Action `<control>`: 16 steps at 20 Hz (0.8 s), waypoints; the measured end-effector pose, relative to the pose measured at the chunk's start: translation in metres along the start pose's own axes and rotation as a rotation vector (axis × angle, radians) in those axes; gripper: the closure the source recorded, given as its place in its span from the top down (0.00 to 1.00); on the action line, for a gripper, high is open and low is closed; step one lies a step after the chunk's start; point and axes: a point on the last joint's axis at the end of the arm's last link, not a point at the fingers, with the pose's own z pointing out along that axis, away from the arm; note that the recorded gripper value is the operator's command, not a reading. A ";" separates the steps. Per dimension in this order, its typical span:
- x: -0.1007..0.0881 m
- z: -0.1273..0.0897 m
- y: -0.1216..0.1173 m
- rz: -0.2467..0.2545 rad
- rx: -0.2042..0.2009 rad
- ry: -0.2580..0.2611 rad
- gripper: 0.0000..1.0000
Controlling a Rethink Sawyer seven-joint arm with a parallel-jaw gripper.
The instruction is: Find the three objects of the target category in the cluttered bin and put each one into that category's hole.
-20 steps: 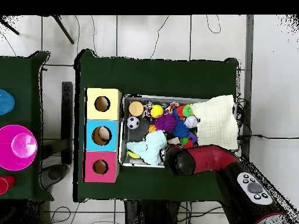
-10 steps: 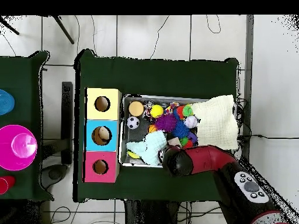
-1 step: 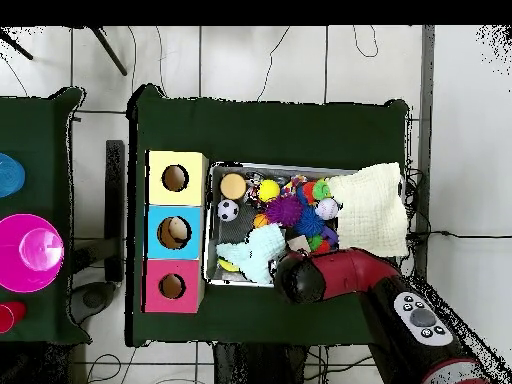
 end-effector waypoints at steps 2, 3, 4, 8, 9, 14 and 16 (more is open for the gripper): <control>0.000 0.000 0.000 -0.002 0.002 0.000 1.00; 0.000 0.000 0.000 -0.003 0.002 -0.001 1.00; 0.000 0.000 0.000 -0.003 0.003 -0.002 1.00; 0.000 0.000 0.000 -0.004 0.006 -0.005 1.00; 0.000 0.000 0.000 -0.004 0.006 -0.005 1.00; 0.000 0.000 0.001 -0.005 0.008 -0.004 0.00; 0.000 0.000 0.000 -0.005 0.008 -0.004 0.00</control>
